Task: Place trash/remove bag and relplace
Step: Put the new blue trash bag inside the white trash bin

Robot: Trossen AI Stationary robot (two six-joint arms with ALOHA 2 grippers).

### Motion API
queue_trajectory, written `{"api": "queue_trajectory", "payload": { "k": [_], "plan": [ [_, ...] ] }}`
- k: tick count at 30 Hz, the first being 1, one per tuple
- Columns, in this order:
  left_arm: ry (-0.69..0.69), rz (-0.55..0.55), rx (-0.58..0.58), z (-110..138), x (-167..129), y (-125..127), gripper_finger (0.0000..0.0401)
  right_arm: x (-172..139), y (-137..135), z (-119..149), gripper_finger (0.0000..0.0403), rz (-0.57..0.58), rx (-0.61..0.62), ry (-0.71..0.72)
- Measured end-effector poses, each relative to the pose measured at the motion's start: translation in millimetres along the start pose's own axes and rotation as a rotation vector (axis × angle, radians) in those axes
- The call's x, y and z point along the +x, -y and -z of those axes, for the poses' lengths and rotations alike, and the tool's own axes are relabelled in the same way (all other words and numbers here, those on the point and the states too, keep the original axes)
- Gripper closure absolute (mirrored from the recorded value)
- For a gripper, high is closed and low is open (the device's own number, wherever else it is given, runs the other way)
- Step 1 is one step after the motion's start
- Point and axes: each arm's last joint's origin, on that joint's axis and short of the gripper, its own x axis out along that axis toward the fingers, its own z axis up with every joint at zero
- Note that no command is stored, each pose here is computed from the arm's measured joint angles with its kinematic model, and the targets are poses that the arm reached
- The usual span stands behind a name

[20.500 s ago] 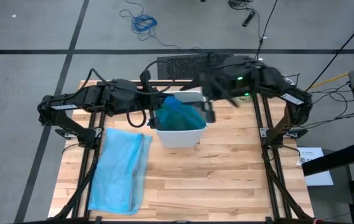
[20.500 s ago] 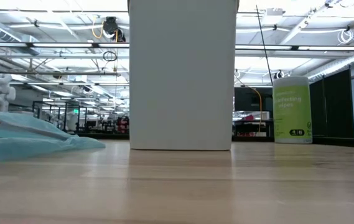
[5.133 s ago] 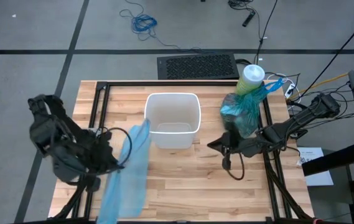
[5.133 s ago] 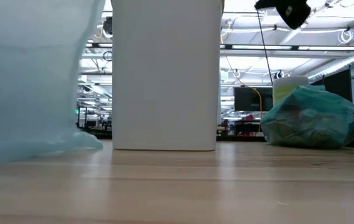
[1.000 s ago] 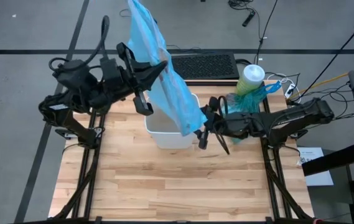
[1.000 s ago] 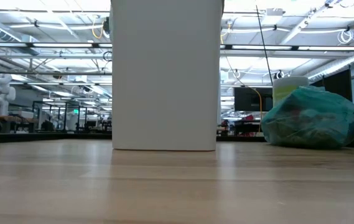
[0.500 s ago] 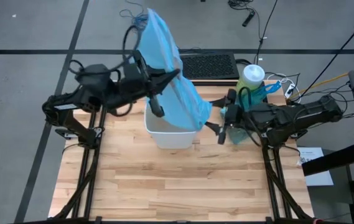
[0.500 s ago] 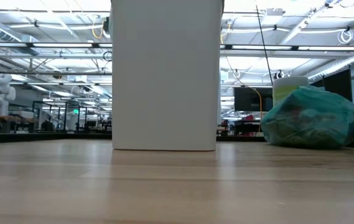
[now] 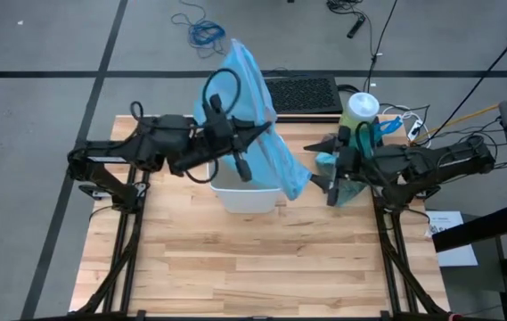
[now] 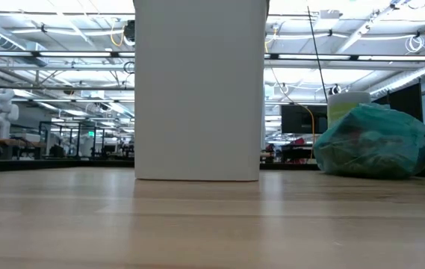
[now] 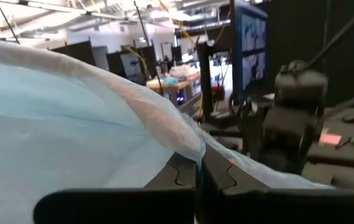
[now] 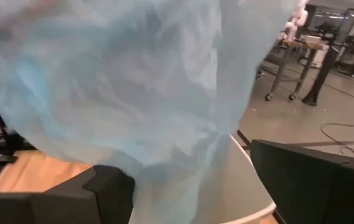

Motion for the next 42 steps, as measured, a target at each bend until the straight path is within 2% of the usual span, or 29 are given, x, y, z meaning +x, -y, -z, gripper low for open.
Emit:
{"api": "queue_trajectory", "payload": {
  "k": [8, 13, 18, 21, 26, 34, 38, 42],
  "plan": [
    [-0.060, -0.021, -0.003, 23, -2, 3, 0.0401, -16, -5, -6, 0.0112, -0.064, 0.013, 0.038],
    [-0.019, -0.030, -0.020, 19, -14, -5, 0.0401, -20, -6, -7, 0.0112, -0.078, -0.006, 0.047],
    [0.028, -0.040, -0.045, 11, -27, -13, 0.0401, -1, -11, 2, 0.0112, -0.042, -0.017, -0.011],
    [0.009, -0.036, -0.035, 12, -29, -14, 0.0401, 10, -12, 12, 0.0112, 0.031, -0.062, -0.084],
    [-0.025, -0.067, -0.018, 15, -30, -15, 0.0401, 7, -14, 16, 0.0112, 0.029, -0.085, -0.129],
    [-0.090, -0.066, 0.019, 22, -30, -15, 0.0401, -16, -11, -24, 0.0112, -0.024, 0.026, 0.005],
    [-0.136, -0.092, 0.021, 26, -30, -14, 0.0401, -11, -14, -34, 0.0112, -0.023, 0.057, 0.062],
    [-0.138, -0.102, 0.023, 29, -27, -12, 0.0401, 9, -25, -34, 0.0112, -0.009, 0.042, 0.096]
  ]
}}
